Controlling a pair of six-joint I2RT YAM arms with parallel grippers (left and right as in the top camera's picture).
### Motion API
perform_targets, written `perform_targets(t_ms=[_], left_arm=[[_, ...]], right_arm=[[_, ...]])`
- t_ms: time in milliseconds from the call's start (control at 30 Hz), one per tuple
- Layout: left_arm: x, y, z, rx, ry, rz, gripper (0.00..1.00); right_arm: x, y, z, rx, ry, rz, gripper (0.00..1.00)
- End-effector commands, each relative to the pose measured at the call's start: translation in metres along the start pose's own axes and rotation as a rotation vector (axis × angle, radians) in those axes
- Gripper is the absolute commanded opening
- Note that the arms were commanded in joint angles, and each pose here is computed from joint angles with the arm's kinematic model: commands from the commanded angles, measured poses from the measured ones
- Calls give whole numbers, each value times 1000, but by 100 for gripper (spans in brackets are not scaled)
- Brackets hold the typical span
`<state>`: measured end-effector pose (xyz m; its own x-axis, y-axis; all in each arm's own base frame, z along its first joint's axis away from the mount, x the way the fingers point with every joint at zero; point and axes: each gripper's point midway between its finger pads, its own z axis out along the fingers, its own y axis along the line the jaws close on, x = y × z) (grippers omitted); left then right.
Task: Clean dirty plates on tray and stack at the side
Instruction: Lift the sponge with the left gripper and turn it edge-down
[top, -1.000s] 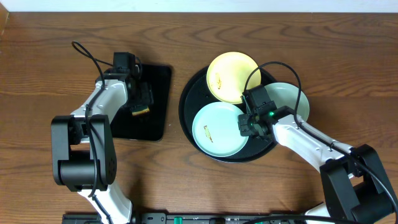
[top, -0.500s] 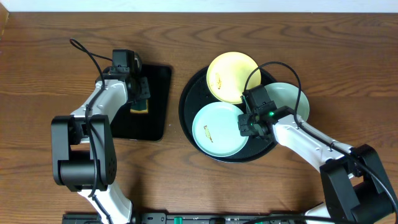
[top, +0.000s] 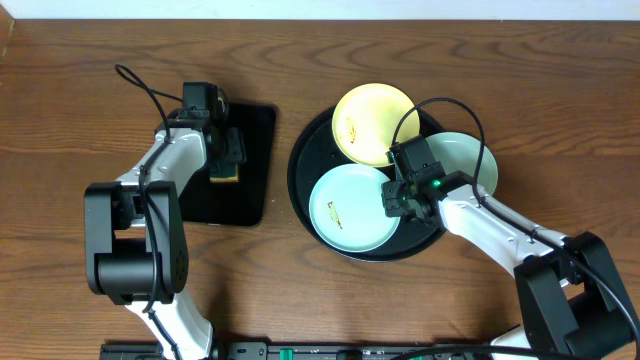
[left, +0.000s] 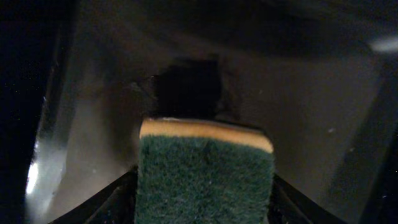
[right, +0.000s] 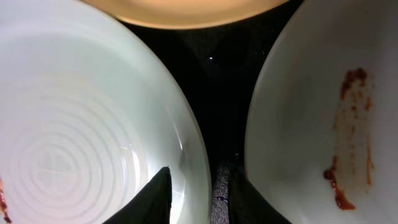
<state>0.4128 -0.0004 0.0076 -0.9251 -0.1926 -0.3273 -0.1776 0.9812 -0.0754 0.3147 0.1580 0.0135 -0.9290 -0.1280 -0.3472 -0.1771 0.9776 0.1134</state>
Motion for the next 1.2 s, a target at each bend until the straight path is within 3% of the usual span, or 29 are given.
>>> perform_targets(t_ms=[0,67,267,333,433,533,600,667,933,1000,1167], left_arm=[[17,4,9,-17,46,7,64],[20,5,10,-18,53,7,64],[17,4,10,-15,41,7,64],[16,4,10,-14,35,7,60],[15,4,10,-14,34,7,48],[14,4,10,-13,27,8,49],[12,4,10,-12,21,8,56],[12,3,10,-12,20,7,60],[14,4,13,-13,30,8,59],[14,4,14,-13,30,7,43],[-6,-1,-8,1,-28,8,41]], right_arm=[[8,0,5,10,18,-5,22],[8,0,5,10,19,-5,10],[8,0,5,10,19,-5,10],[8,0,5,10,19,-5,9],[8,0,5,9,18,-5,10],[8,0,5,9,17,-5,21],[8,0,5,9,18,-5,25],[8,0,6,8,15,-5,27],[9,-1,9,3,2,-5,27],[10,-1,9,3,2,-5,25],[10,0,9,-3,4,-5,24]])
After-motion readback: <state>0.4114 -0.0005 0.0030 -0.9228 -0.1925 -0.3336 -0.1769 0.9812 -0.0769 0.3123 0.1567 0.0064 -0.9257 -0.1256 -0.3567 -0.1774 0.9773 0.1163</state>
